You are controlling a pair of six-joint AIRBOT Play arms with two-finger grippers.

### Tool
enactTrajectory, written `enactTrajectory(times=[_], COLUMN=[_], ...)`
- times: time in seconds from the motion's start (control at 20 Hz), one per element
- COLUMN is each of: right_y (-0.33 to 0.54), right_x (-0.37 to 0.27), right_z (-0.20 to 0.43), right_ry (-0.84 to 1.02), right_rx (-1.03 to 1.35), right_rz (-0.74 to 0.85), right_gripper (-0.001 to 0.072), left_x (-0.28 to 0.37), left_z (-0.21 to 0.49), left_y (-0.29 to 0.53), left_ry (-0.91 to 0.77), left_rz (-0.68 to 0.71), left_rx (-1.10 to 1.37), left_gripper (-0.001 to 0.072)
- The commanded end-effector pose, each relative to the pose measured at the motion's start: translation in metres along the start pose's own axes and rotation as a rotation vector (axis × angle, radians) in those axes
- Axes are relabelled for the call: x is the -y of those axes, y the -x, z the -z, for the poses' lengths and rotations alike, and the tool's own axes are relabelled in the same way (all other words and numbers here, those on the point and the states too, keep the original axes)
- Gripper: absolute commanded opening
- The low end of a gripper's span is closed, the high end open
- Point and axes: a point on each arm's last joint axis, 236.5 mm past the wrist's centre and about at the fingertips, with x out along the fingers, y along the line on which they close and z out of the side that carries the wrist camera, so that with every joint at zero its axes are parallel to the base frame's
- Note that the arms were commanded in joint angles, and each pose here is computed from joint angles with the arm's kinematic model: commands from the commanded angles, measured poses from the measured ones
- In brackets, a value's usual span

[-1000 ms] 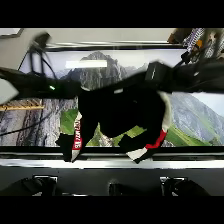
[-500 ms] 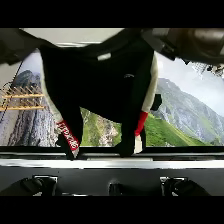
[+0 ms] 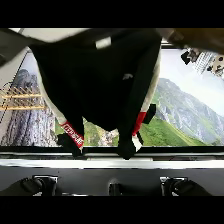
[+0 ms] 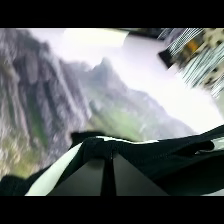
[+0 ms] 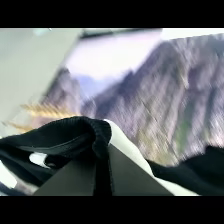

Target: Fold the clothes and pants, and hang the long-sleeved shirts on hangers.

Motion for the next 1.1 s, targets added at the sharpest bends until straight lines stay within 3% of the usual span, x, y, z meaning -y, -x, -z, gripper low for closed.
enactTrajectory(times=[0.0,0.2,0.4,0.7,1.05], right_y=[-0.020,-0.022,-0.055,-0.092,-0.099], right_x=[0.050,0.103,0.131,0.153,0.129], right_z=[0.074,0.132,0.180,0.225,0.235], right_ry=[0.032,0.102,0.074,-0.051,-0.007], right_rx=[-0.345,-0.554,-0.614,-0.613,-0.579], right_rz=[0.185,0.442,0.561,0.589,0.582], right_gripper=[0.0046,0.0045,0.0045,0.0045,0.0045], left_x=[-0.025,-0.054,-0.067,-0.084,-0.080], left_z=[0.047,0.107,0.155,0.201,0.212], left_y=[-0.036,-0.075,-0.107,-0.138,-0.168], left_ry=[0.010,0.001,0.020,0.036,0.053], left_rz=[-0.101,-0.194,-0.203,-0.227,-0.198], left_rx=[-0.174,-0.344,-0.447,-0.530,-0.540], left_gripper=[0.0022,0.0021,0.0022,0.0022,0.0044])
